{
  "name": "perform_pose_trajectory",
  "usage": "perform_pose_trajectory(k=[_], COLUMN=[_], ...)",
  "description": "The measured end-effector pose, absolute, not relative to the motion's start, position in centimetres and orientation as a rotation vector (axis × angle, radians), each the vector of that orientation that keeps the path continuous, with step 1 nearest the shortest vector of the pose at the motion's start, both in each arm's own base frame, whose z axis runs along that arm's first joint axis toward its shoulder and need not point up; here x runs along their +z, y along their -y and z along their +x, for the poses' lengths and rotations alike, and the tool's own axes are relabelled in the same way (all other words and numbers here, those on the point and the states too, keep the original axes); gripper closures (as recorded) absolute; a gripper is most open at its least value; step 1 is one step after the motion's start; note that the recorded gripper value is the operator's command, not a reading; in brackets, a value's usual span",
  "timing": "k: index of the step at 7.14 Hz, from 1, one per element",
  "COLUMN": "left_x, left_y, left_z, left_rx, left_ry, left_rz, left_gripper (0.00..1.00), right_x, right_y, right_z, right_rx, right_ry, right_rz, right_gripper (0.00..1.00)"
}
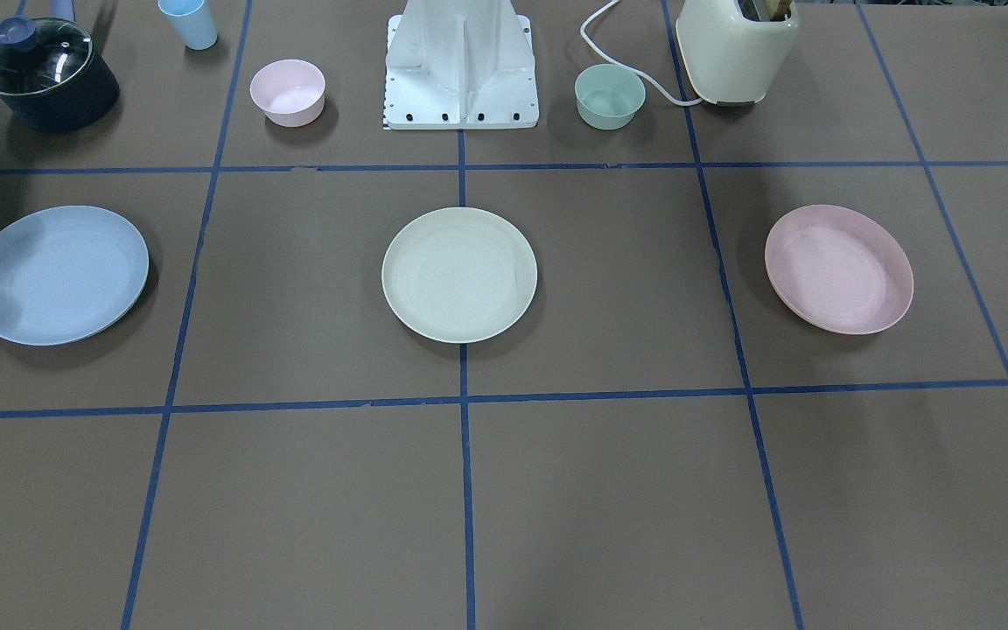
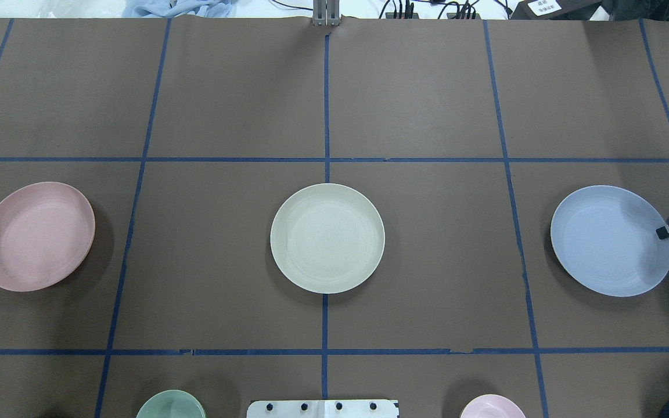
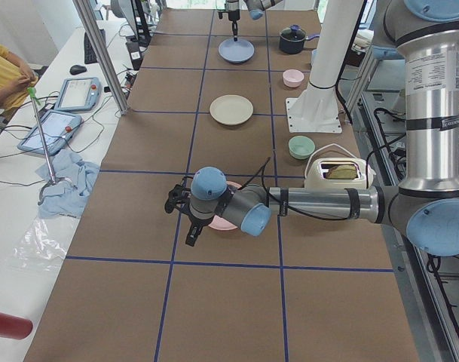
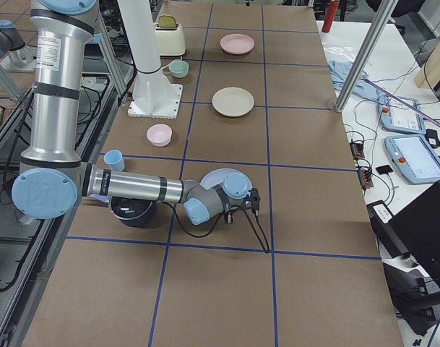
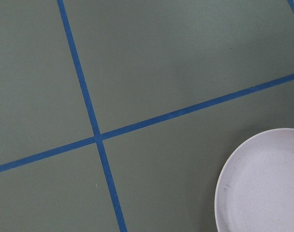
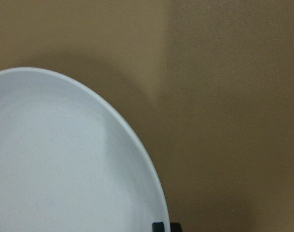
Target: Stack three plates with pink and blue
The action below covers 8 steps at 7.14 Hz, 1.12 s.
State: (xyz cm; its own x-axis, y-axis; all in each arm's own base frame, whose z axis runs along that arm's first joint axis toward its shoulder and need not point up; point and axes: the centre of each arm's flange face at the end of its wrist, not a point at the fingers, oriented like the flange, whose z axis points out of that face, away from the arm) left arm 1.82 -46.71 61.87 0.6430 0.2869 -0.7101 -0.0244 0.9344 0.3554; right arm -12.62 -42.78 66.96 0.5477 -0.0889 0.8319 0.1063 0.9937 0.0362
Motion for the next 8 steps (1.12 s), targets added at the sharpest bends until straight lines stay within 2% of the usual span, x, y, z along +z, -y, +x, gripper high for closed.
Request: perform_pose_trajectory(k=[4, 8], left_x=[64.4, 66.2], left_y=[46.9, 45.5], left_z=[9.7, 14.0], left_rx=[0.209, 0.255], left_ry=[-0.917, -0.972], left_rz=[0.198, 0.076], left_gripper=[0.10, 0.33], right_x=[65.1, 63.5], right_y=[43.2, 43.4], right_z=[-12.0, -11.2], right_rx=[-0.080, -0.045], right_ry=[1.010, 1.055], right_rz=[-0.010, -0.021], right_gripper=[1.00, 1.00])
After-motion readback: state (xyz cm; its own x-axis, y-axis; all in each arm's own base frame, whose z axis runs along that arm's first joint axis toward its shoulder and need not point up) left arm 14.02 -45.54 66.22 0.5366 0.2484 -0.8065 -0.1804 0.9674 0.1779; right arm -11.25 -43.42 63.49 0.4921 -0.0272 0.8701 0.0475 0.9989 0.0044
